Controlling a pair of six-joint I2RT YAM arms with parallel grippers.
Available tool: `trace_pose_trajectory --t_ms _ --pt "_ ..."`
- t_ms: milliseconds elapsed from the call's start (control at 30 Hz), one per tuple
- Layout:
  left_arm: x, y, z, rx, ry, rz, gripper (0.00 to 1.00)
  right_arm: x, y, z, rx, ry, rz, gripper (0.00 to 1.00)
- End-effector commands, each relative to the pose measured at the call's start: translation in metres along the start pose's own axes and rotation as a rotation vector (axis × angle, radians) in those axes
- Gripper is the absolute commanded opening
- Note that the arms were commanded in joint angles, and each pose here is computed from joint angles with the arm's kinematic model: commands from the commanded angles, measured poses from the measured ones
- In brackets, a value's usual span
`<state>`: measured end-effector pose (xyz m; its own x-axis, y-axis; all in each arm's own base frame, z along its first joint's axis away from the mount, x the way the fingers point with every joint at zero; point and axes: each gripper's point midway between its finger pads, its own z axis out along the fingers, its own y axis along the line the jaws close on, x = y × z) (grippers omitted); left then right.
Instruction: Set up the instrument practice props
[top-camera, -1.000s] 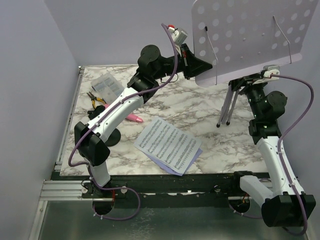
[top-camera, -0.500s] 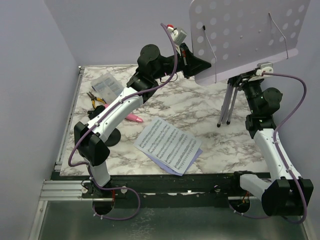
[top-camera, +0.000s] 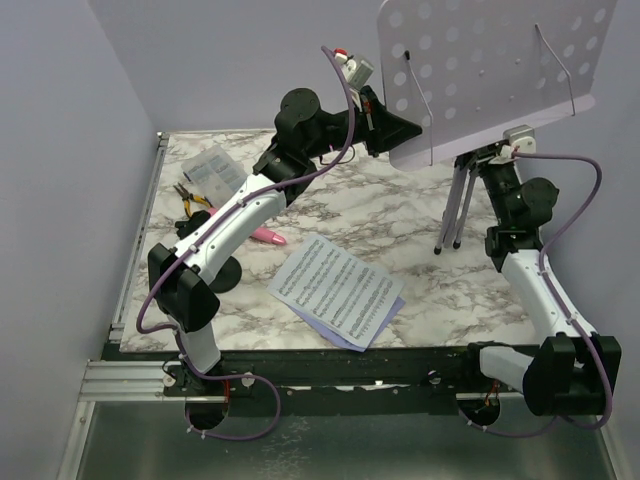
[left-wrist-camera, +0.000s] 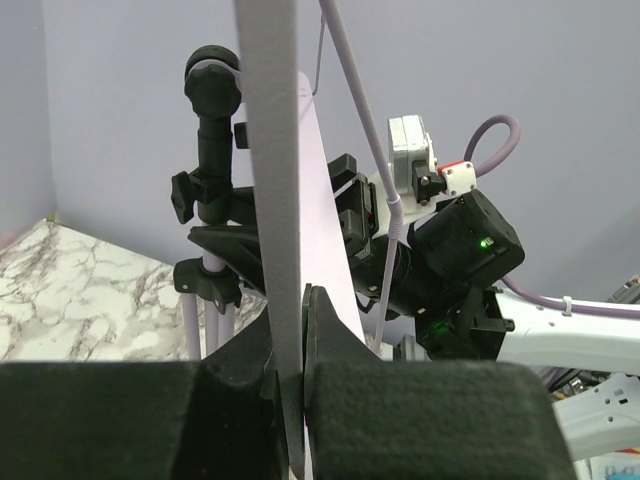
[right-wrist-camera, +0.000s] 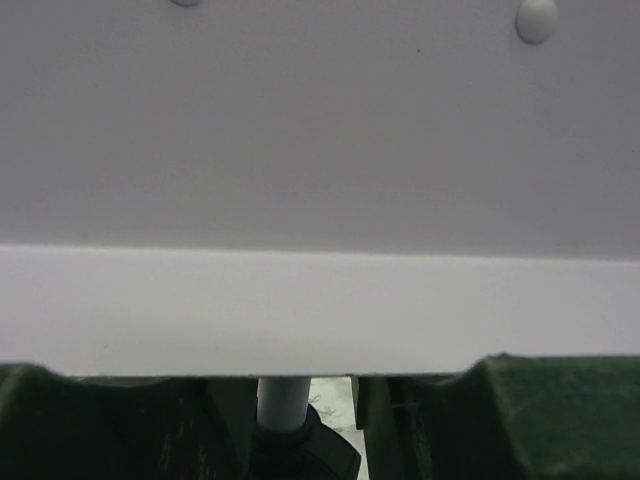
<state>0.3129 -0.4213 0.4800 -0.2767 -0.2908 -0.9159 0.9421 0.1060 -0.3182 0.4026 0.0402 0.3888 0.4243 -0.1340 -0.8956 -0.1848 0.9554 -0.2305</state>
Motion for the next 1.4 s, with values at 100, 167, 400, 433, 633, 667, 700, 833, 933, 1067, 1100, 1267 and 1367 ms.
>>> trace_pose_trajectory --t_ms 100,167,400,433,633,667,700,833,933,1067,1100,1267,1367 --pt "-0.011 -0.068 -0.009 0.186 0.059 -0.013 0.00 -0.017 0.003 0.019 -0.052 -0.052 -0.021 0.16" --pt "-0.011 -0.063 -0.009 0.145 0.066 -0.027 0.00 -0.020 0.007 0.019 -0.077 -0.059 -0.014 0.01" --pt "-0.010 -0.053 -0.045 -0.038 0.140 0.051 0.95 -0.052 0.011 0.000 -0.070 -0.156 0.032 0.01" --pt "-0.010 -0.052 -0.054 -0.058 0.143 0.062 0.98 -0.057 0.009 -0.003 -0.054 -0.165 0.033 0.01" --pt "-0.031 -0.054 -0.111 -0.256 0.052 0.168 0.99 -0.070 -0.003 -0.013 0.038 -0.204 0.132 0.01" --pt "-0.033 -0.050 -0.120 -0.311 0.029 0.170 0.99 -0.073 -0.005 -0.015 0.051 -0.213 0.148 0.00" --pt "-0.032 -0.045 -0.130 -0.368 0.005 0.159 0.99 -0.075 -0.006 -0.018 0.064 -0.221 0.167 0.01" --pt "-0.010 -0.028 -0.162 -0.521 -0.063 0.049 0.99 -0.089 -0.008 -0.028 0.090 -0.262 0.250 0.01" --pt "0.029 -0.026 -0.162 -0.475 -0.034 -0.056 0.99 -0.103 -0.007 -0.034 0.086 -0.298 0.287 0.01" --pt "0.084 -0.030 -0.148 -0.318 0.042 -0.197 0.99 -0.122 -0.005 -0.038 0.064 -0.325 0.318 0.01" --pt "0.095 -0.030 -0.145 -0.296 0.044 -0.241 0.99 -0.127 -0.004 -0.038 0.056 -0.330 0.320 0.01" --pt "0.150 -0.022 -0.112 -0.288 0.074 -0.306 0.99 -0.139 -0.001 -0.050 0.047 -0.382 0.328 0.01" --pt "0.173 -0.024 -0.079 -0.313 0.096 -0.253 0.95 -0.140 0.002 -0.054 0.038 -0.396 0.348 0.01"
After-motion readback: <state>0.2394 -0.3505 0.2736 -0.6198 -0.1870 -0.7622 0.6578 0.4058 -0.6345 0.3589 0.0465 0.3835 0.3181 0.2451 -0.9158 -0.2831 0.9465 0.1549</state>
